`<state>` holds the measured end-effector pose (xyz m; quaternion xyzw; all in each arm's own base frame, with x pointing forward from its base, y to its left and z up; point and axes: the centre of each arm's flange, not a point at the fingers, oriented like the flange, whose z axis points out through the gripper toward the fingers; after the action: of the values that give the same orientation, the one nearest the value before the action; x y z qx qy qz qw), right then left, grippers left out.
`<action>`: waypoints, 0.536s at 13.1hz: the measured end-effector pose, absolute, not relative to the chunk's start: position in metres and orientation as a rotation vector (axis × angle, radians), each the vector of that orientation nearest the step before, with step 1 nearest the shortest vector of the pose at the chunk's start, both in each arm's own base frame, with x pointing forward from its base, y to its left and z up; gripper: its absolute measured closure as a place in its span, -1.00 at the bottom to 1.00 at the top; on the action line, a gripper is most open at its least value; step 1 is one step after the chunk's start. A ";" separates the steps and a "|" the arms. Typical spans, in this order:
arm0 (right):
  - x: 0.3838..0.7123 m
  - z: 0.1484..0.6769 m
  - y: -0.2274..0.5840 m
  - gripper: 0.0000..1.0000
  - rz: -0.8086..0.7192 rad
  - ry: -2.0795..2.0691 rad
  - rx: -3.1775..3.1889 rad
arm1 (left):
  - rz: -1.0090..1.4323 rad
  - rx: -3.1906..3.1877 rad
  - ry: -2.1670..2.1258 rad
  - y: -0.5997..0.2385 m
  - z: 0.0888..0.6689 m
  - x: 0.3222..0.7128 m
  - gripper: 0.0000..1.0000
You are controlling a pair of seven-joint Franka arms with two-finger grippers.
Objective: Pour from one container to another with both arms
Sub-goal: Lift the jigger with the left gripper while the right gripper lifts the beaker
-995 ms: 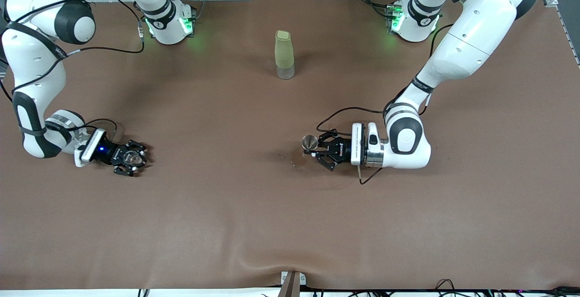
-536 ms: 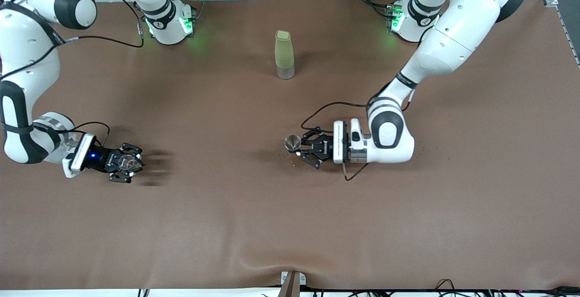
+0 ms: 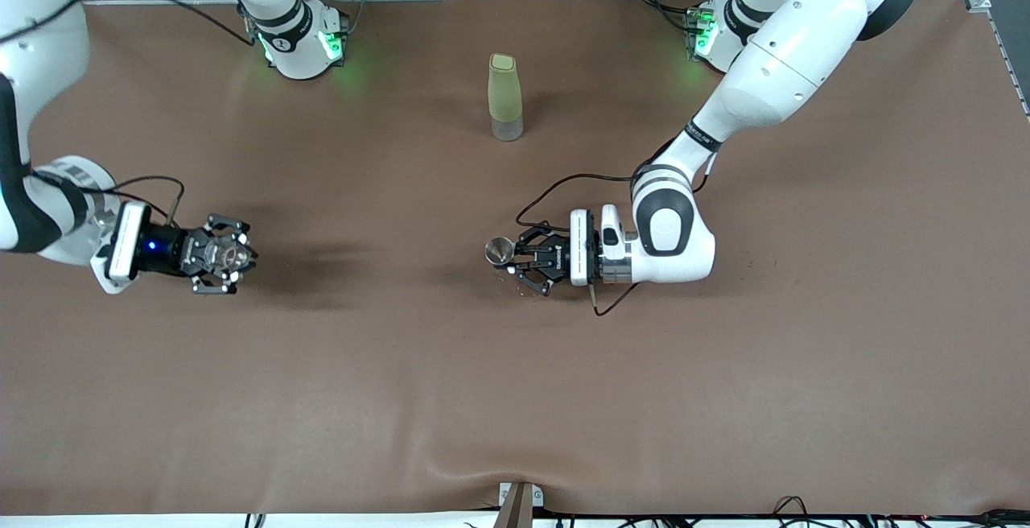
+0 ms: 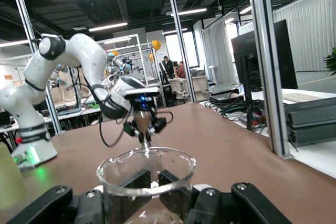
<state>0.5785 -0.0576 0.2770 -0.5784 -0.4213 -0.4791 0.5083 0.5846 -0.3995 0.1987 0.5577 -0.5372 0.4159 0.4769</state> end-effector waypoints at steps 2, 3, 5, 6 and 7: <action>0.563 0.304 -0.040 0.67 -1.127 -1.006 -1.409 | 1.016 1.375 -1.310 -0.407 0.199 0.581 0.58; 0.555 0.314 -0.030 0.67 -1.114 -0.999 -1.425 | 1.017 1.376 -1.304 -0.411 0.199 0.579 0.58; 0.538 0.330 -0.013 0.67 -1.093 -0.982 -1.445 | 1.017 1.373 -1.307 -0.416 0.200 0.577 0.58; 0.532 0.333 -0.006 0.67 -1.085 -0.978 -1.451 | 1.021 1.370 -1.310 -0.417 0.202 0.578 0.58; 0.528 0.333 -0.001 0.67 -1.078 -0.978 -1.456 | 1.028 1.366 -1.316 -0.417 0.203 0.579 0.58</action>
<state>0.5285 -0.0009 0.3332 -0.6062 -0.4070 -0.4485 0.5154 0.5786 -0.4173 0.2029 0.5581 -0.5376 0.4200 0.4724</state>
